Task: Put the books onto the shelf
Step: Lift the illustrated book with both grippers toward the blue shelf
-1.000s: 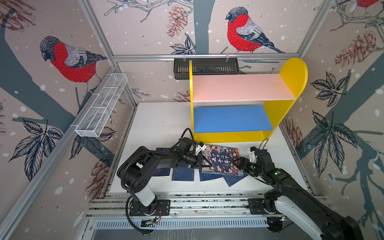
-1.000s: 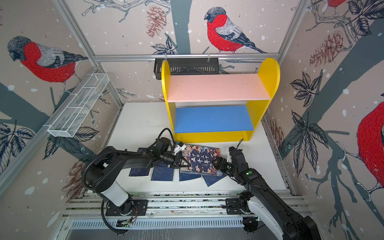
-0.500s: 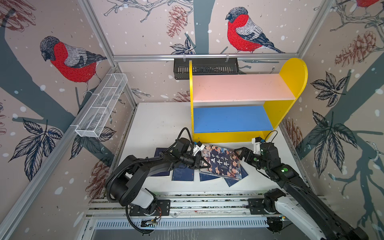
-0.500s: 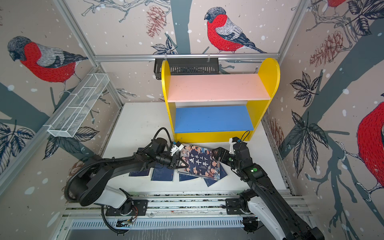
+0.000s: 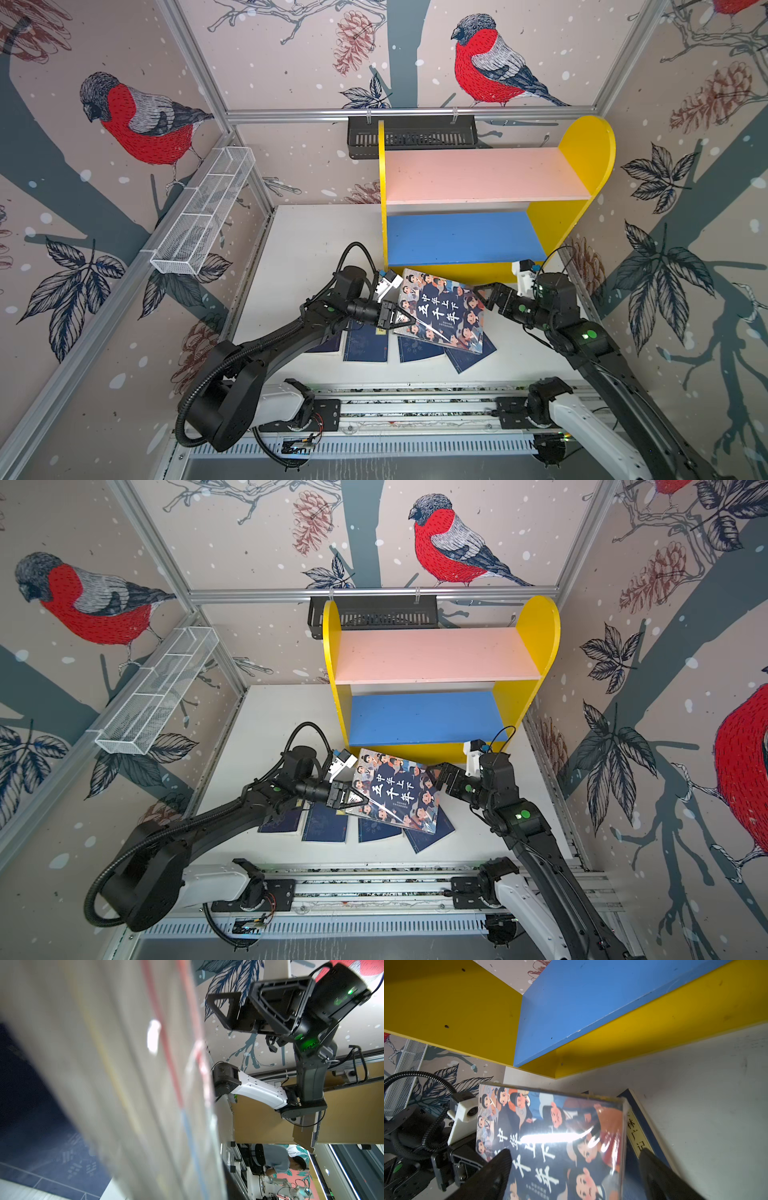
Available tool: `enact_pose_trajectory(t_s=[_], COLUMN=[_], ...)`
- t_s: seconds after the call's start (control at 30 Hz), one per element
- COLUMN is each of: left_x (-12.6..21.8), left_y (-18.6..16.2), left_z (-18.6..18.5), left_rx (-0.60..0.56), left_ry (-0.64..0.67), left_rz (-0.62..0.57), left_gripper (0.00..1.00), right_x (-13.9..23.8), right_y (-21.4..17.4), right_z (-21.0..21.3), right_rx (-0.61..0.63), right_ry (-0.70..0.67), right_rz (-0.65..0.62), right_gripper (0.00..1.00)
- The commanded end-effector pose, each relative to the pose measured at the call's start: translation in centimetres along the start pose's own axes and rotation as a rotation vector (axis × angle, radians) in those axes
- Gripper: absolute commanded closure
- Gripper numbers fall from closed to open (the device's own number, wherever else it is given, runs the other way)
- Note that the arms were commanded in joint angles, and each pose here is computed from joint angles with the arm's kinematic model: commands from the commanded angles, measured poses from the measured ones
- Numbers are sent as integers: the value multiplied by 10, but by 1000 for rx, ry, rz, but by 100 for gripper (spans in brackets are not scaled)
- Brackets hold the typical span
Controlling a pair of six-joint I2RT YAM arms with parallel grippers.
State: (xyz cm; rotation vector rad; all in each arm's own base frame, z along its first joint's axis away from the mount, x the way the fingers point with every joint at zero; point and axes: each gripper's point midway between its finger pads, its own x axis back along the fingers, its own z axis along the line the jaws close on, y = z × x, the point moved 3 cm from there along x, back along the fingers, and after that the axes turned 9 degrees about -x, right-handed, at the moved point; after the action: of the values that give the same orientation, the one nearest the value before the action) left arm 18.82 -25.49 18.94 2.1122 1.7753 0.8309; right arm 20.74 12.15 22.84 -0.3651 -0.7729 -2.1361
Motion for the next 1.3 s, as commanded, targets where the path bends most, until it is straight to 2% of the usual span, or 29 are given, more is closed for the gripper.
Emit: enact_pose_trajectory(t_s=[0.0, 0.17, 0.33, 0.5, 0.63, 0.73, 0.9, 1.03, 1.2, 1.27], left_x=[12, 22, 32, 40, 46, 48, 58, 60, 58, 57], left_y=[22, 25, 30, 37, 46, 51, 59, 68, 73, 76], left_z=[-38, -56, -68, -80, -88, -93, -112, -117, -111, -109], left_rx=[-169, -203, -225, -258, -290, -295, -343, -343, -323, -318], left_ry=[-146, -197, -234, -270, -276, -286, -328, -327, -307, -295], left_rz=[-36, -33, -43, -54, -78, -90, -144, -164, -183, -184], left_gripper=[100, 100, 100, 100, 100, 100, 100, 100, 100, 100], right_x=[8, 12, 17, 26, 31, 37, 47, 52, 55, 56], right_y=[-4, -18, -28, -33, -35, -34, -36, -37, -37, -37], right_z=[11, 19, 16, 42, 50, 63, 77, 84, 93, 96], right_rx=[7, 4, -6, -8, -7, -8, -18, -15, -22, -17], right_ry=[50, 137, 151, 322, 371, 460, 578, 620, 671, 678], right_rz=[29, 90, 115, 153, 166, 167, 174, 178, 171, 166], right_gripper=[4, 4, 4, 3, 3, 5, 18, 26, 47, 48])
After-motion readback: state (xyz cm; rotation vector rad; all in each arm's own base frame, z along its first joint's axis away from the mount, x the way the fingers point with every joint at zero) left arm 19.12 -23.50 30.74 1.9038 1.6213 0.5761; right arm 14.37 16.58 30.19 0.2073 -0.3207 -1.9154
